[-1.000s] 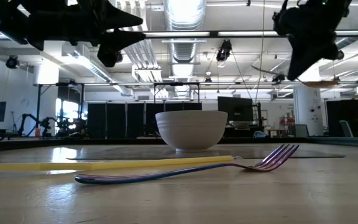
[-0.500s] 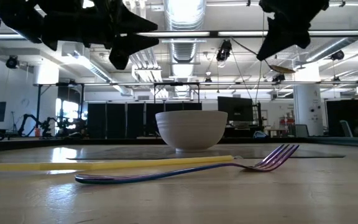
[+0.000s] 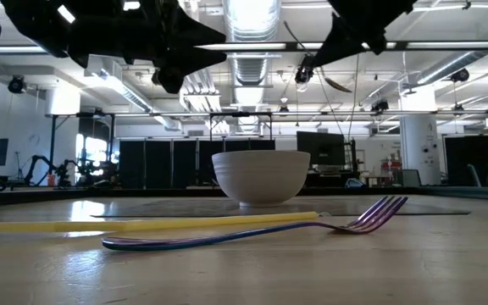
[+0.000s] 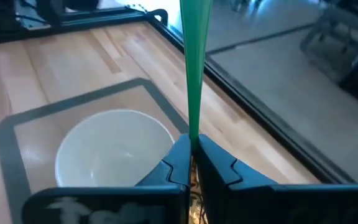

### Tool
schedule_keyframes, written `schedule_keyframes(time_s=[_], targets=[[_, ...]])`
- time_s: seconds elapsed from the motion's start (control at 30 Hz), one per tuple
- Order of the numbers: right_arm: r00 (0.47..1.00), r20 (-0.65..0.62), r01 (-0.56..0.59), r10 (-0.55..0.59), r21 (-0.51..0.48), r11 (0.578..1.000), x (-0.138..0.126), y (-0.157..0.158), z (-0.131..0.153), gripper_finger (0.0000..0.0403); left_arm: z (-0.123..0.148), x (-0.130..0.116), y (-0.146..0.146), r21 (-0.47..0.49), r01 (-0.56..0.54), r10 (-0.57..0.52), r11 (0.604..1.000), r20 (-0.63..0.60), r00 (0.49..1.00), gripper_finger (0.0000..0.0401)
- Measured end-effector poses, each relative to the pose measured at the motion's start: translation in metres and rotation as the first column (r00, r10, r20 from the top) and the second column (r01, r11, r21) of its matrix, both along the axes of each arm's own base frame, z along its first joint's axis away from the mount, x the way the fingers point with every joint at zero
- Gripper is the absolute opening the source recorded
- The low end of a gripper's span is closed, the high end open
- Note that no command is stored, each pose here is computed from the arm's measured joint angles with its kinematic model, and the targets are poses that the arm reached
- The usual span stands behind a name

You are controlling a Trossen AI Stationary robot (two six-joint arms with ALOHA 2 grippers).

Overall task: Pick & Place Utensil
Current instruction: Put the golden spoon into the white bowl on the brown placemat

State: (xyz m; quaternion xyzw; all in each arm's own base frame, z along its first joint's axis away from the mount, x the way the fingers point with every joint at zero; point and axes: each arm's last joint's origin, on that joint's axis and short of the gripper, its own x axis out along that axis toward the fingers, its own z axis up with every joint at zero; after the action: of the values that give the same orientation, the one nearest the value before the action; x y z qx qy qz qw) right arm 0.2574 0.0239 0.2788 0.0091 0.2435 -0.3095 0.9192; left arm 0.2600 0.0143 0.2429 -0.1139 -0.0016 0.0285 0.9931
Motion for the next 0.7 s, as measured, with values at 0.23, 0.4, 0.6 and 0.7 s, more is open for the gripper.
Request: schedule_keyframes(time_s=[0.23, 0.4, 0.6, 0.7], targets=[[1.000, 0.014, -0.021, 0.022, -0.065, 0.998, 0.025, 0.004, -0.013, 0.0012, 0.000, 0.004, 0.002, 0.032, -0.047, 0.046, 0.998, 0.008, 0.999, 0.0181], [0.999, 0.017, -0.039, 0.040, -0.079, 0.996, 0.036, 0.011, -0.022, 0.0012, 0.001, 0.004, 0.002, 0.067, -0.069, 0.069, 0.995, 0.012, 0.998, 0.0181], [0.995, 0.050, -0.077, 0.086, -0.154, 0.985, 0.049, 0.025, -0.027, 0.0012, 0.001, 0.004, 0.002, 0.115, -0.079, 0.078, 0.990, 0.015, 0.997, 0.0179], [0.993, 0.083, -0.058, 0.078, -0.215, 0.975, 0.056, 0.029, -0.027, 0.0012, 0.002, 0.004, 0.002, 0.151, -0.080, 0.078, 0.985, 0.019, 0.997, 0.0179]])
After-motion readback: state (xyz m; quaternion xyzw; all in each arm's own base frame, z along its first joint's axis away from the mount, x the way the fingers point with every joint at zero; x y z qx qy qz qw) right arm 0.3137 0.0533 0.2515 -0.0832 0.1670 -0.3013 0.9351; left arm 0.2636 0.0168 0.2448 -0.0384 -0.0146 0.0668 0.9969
